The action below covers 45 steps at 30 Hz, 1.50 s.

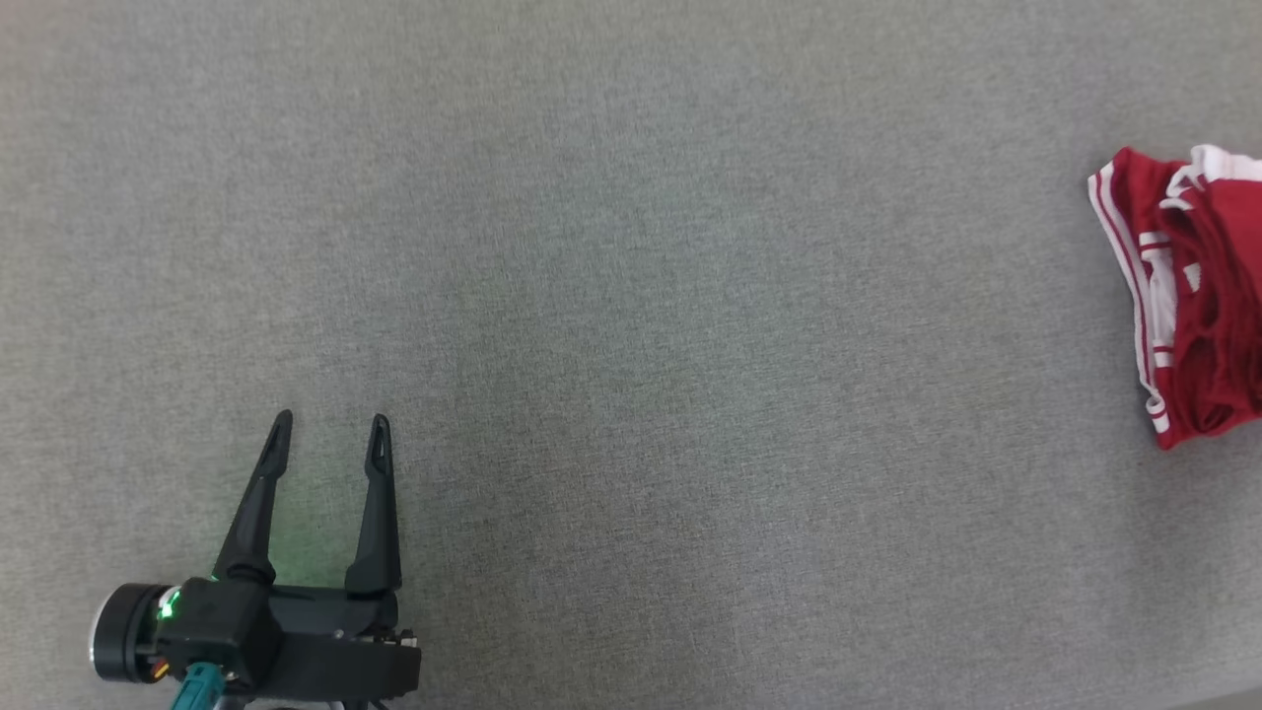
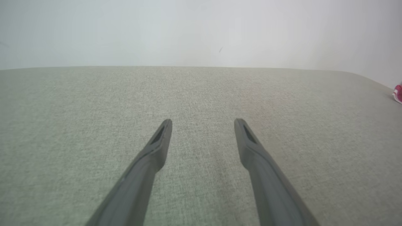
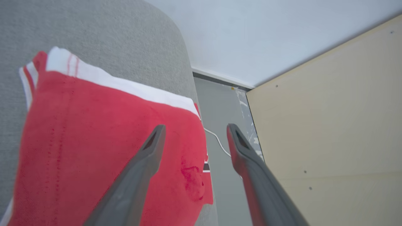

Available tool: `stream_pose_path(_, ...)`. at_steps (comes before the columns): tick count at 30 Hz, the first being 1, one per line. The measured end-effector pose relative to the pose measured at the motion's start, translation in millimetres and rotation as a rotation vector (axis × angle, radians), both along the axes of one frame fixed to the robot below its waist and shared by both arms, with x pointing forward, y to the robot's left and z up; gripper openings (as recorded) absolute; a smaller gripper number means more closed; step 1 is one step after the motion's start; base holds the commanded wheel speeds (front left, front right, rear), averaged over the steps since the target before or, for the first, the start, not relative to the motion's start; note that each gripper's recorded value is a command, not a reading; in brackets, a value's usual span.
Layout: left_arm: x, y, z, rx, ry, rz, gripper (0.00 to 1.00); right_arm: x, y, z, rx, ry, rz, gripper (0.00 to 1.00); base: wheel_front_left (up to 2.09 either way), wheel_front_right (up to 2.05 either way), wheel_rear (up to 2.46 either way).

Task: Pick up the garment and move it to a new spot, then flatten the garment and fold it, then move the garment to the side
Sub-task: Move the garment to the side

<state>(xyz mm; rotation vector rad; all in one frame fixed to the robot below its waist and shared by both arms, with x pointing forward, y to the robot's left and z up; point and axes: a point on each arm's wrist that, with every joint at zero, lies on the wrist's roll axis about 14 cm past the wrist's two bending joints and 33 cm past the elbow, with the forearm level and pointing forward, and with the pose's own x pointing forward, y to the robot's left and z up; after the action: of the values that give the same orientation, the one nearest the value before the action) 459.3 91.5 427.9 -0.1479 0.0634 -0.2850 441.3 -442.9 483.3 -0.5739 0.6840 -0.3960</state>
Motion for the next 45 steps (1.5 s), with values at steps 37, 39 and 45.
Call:
stream_pose_path(37, -100, 85, 78, -0.055, -0.113, 0.320, 1.00, -96, 224, 11, 0.588, -0.715, 0.349, 1.00, 0.00, 0.00, 0.00)
stream_pose_path(39, -101, 87, 79, -0.056, -0.117, 0.324, 1.00, -97, 225, 9, 0.593, -0.715, 0.348, 1.00, 0.00, 0.00, 0.00)
stream_pose_path(45, -111, 97, 73, -0.052, -0.100, 0.350, 1.00, -102, 232, 2, 0.607, -0.704, 0.352, 1.00, 0.00, 0.00, 0.00)
